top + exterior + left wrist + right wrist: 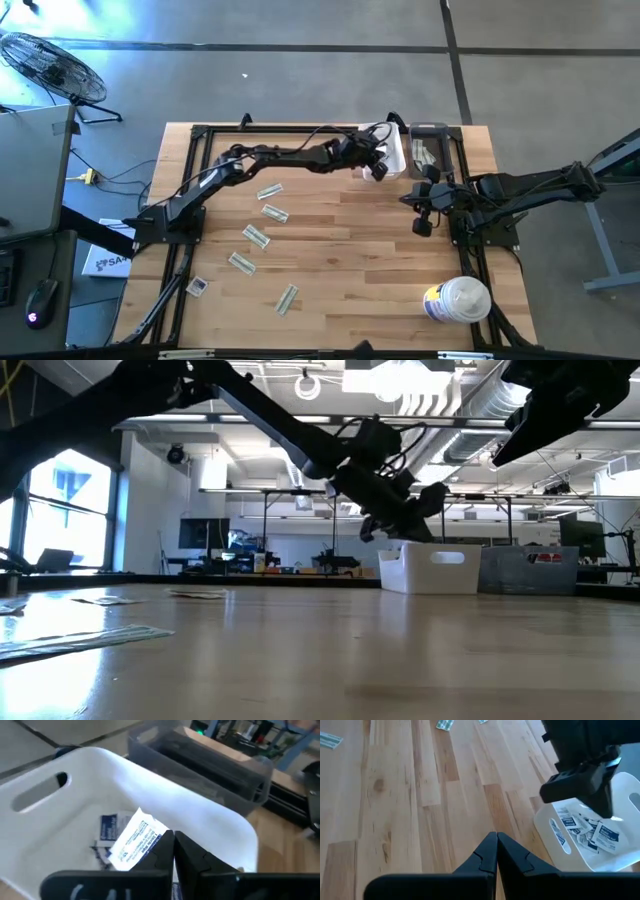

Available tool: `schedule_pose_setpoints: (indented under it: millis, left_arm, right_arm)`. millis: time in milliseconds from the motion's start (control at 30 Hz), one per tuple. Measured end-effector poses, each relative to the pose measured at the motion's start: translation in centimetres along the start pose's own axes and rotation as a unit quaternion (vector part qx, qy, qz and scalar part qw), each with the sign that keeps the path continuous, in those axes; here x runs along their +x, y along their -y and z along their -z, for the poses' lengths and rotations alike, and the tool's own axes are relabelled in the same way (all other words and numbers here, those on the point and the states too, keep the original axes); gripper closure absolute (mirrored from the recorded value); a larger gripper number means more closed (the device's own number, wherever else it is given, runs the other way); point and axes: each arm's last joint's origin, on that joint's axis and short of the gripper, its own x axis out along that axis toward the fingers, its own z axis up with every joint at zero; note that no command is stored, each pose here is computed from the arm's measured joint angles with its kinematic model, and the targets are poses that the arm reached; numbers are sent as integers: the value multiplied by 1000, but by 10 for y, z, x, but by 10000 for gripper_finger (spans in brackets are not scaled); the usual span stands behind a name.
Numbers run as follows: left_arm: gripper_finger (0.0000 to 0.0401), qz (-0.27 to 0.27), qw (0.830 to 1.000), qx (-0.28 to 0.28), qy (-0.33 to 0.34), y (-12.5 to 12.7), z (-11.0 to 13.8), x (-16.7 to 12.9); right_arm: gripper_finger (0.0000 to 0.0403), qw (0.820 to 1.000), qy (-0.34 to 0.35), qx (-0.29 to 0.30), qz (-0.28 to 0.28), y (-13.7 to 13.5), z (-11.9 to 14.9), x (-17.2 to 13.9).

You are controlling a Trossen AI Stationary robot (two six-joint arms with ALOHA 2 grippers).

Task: Pick & Place First Aid Supplies
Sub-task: Put the alcohol pad into the white bin, then put the bandage into the gray bin

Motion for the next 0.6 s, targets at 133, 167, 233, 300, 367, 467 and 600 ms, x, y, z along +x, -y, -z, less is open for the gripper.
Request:
schedule_pose_setpoints:
  millis: [133,167,233,300,367,467,600]
  left_arm:
    - [367,-25,1000,7,-12,-1,2,-1]
    - [357,-29,999,8,-15,-2,3,-1]
    - [334,-29,999,8,-16,-2,3,-1]
    - [315,-29,999,13,-18,-2,3,-1]
    - [304,-24,999,27,-31,-2,5,-1]
    - [299,-19,998,32,-45,-1,-2,-10]
    - [298,-22,997,54,-47,5,-32,-38]
  right_arm:
    - [400,1000,3,10,-1,0,-1,0]
    - [401,1000,3,11,-1,0,-1,0]
    - [400,1000,3,15,-1,0,-1,0]
    - [400,1000,3,23,-1,0,-1,0]
    - [400,1000,3,30,-1,0,-1,0]
    - [400,999,1,41,-9,-1,-1,0]
    - [400,998,-4,49,-31,-2,0,0]
